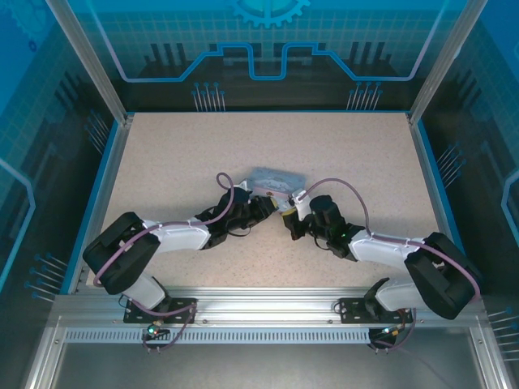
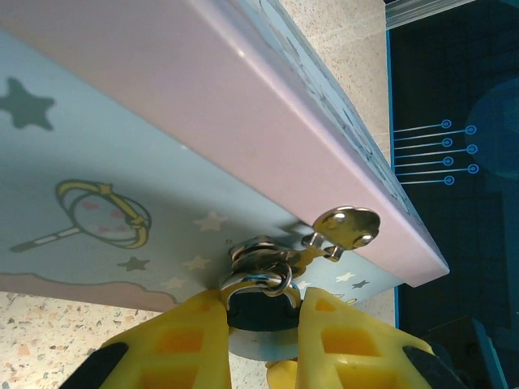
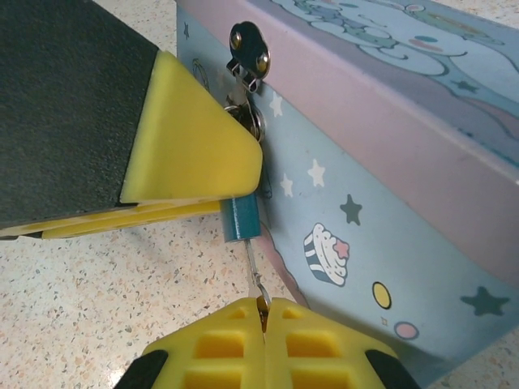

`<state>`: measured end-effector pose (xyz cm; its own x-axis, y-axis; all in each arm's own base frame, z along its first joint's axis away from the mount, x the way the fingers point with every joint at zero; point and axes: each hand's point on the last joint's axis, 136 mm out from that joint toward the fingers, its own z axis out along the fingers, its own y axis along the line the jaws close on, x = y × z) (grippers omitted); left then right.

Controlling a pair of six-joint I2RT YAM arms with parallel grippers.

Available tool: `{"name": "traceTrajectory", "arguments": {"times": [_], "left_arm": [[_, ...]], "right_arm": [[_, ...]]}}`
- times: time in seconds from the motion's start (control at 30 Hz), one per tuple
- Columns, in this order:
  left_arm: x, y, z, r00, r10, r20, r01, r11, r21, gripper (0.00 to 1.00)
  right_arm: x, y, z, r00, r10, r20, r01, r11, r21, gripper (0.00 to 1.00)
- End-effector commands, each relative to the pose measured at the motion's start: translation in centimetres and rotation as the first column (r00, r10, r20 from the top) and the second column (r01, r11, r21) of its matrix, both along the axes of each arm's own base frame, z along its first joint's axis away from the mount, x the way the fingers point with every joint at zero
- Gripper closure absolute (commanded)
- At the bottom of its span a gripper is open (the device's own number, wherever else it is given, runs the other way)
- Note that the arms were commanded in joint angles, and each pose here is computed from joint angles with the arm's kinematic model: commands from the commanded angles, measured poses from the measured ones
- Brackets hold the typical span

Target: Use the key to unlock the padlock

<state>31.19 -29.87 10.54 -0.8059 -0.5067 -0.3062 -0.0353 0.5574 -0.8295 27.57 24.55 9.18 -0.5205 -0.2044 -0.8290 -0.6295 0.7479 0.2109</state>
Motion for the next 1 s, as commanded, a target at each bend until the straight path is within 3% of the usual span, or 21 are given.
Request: {"name": "traceTrajectory", "arguments": {"times": [0.0,0.63,0.97], "left_arm": [[-1.1,-2.2,1.3,0.996,-0.092,0.01,0.093,0.995,-0.045,1.0],[-1.3,-2.7,1.1,0.995,-0.096,-0.016,0.095,0.993,-0.063,1.0],[-1.3,-2.9,1.7,0.996,-0.081,-0.042,0.076,0.991,-0.108,1.0]], "right_arm": [[2.2,0.9,3.5,0.994,-0.032,0.105,0.02,0.994,0.109,1.0],[3.2,2.4,4.4,0.99,-0.027,0.137,0.008,0.99,0.143,1.0],[3.2,3.1,2.1,0.994,-0.021,0.112,0.011,0.996,0.092,1.0]]}}
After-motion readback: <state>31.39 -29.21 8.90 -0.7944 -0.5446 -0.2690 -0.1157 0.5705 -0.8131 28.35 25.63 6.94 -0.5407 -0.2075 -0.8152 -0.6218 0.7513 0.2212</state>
